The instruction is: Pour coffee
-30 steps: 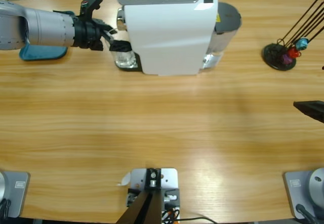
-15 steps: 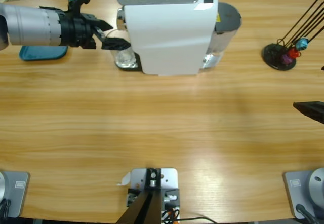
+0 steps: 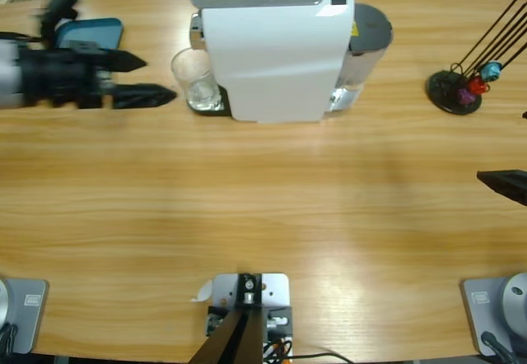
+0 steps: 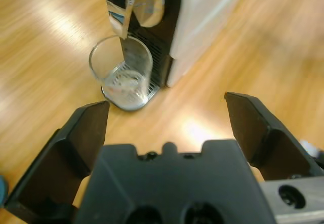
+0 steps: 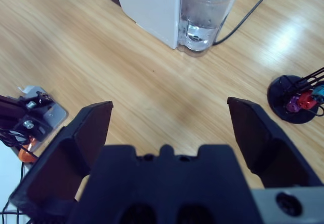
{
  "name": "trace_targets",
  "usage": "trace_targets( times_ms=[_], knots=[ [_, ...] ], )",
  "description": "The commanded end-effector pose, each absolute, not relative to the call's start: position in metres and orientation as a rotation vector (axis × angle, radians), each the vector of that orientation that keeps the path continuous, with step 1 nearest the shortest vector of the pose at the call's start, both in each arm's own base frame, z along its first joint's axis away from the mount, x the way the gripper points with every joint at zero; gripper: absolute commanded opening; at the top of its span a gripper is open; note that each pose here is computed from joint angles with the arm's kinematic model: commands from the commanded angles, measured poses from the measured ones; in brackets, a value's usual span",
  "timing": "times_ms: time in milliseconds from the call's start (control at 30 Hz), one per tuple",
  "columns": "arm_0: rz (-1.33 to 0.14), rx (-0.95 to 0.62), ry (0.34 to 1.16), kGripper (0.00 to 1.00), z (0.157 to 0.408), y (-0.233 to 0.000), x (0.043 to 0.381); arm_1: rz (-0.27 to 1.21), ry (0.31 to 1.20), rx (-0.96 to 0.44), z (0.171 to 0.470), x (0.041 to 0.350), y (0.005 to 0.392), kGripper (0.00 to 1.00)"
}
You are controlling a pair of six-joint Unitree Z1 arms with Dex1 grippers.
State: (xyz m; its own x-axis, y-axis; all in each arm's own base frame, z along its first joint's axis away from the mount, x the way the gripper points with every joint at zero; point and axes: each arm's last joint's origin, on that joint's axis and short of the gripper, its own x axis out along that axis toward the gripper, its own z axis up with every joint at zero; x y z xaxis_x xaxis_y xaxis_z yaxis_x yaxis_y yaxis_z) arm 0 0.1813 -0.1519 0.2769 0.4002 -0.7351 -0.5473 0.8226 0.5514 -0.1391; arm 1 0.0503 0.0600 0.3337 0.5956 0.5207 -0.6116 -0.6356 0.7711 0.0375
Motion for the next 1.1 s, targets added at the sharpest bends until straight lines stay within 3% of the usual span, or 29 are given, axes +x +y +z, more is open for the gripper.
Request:
trace_targets(
  times_ms=[33, 100, 200, 400, 533, 567, 600, 633, 900, 1100],
  knots=[
    [-0.840, 0.177, 0.499, 0.941, 0.340, -0.085, 0.102, 0.669, 0.691, -0.243, 0.327, 0.057, 0.070, 0.965],
    [-0.814, 0.185, 0.481, 0.935, 0.340, -0.072, 0.085, 0.661, 0.699, -0.270, 0.326, 0.061, 0.076, 0.922],
    [-0.784, 0.193, 0.487, 0.924, 0.331, -0.056, 0.066, 0.647, 0.707, -0.302, 0.322, 0.068, 0.085, 0.941],
    [-0.740, 0.225, 0.546, 0.922, 0.328, -0.049, 0.058, 0.581, 0.729, -0.264, 0.323, 0.094, 0.101, 0.897],
    [-0.727, 0.247, 0.555, 0.933, 0.320, -0.046, 0.057, 0.552, 0.746, -0.173, 0.332, 0.110, 0.099, 0.600],
    [-0.724, 0.251, 0.556, 0.936, 0.318, -0.046, 0.056, 0.556, 0.747, -0.153, 0.333, 0.115, 0.099, 0.445],
    [-0.711, 0.258, 0.555, 0.936, 0.315, -0.045, 0.056, 0.557, 0.751, -0.142, 0.335, 0.120, 0.100, 0.168],
    [-0.696, 0.264, 0.550, 0.937, 0.312, -0.043, 0.055, 0.550, 0.758, -0.139, 0.339, 0.129, 0.104, 0.000],
    [-0.582, 0.279, 0.499, 0.930, 0.308, -0.038, 0.058, 0.582, 0.792, -0.176, 0.351, 0.177, 0.140, 0.000],
    [-0.574, 0.281, 0.521, 0.927, 0.302, -0.041, 0.062, 0.582, 0.777, -0.192, 0.359, 0.199, 0.154, 0.000]
  ],
)
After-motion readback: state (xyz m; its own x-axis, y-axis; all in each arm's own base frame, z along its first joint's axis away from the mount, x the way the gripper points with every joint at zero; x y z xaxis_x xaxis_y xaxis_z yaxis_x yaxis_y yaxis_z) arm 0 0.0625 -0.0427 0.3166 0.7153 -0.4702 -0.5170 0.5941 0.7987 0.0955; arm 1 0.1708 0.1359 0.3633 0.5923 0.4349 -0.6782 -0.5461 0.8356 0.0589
